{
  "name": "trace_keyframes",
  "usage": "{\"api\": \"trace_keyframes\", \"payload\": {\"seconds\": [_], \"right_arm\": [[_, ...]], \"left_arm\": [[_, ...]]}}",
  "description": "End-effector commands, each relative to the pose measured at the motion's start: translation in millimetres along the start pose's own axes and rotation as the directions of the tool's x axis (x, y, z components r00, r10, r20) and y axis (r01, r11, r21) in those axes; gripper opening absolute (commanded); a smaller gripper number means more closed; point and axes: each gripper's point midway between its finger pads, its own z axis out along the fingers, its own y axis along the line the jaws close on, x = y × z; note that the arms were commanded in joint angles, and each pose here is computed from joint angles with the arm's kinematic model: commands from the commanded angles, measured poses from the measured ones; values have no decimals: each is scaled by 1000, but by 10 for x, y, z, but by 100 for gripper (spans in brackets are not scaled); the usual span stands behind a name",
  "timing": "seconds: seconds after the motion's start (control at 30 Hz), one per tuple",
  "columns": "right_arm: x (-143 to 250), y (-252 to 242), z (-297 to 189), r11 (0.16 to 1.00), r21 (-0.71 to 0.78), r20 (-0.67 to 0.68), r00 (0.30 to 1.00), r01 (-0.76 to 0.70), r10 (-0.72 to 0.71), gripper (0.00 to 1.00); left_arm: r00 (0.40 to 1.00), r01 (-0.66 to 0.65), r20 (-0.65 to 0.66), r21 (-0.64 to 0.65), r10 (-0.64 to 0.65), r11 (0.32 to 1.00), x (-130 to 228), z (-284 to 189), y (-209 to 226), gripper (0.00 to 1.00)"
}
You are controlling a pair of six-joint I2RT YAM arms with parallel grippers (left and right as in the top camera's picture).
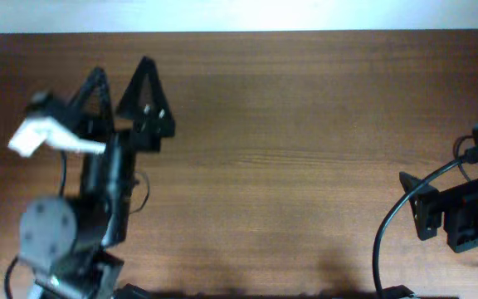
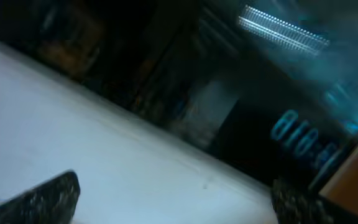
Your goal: Untangle cables
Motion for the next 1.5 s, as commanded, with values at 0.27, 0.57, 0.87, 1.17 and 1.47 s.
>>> {"api": "trace_keyframes", "payload": {"seconds": [0.27, 0.57, 0.87, 1.17, 1.47], "right_arm": [[10, -6, 2, 1000, 5, -6, 1000, -6, 6, 99], [10, -6, 2, 1000, 5, -6, 1000, -6, 6, 99], [10, -6, 2, 1000, 5, -6, 1000, -6, 6, 99], [10, -6, 2, 1000, 5, -6, 1000, -6, 6, 99], [10, -6, 2, 1000, 5, -6, 1000, -6, 6, 99]], "left_arm": [[922, 9, 388, -20, 0, 1000, 376, -973, 1182, 99], [842, -32, 531, -116, 90, 993, 411, -1522, 1663, 99], [958, -90, 206, -443, 198, 892, 1145, -1459, 2505, 99], [917, -397, -199, -544, 346, 740, 1723, -1603, 2936, 99], [767, -637, -352, -320, 536, 701, 1942, -1491, 2728, 99]]}}
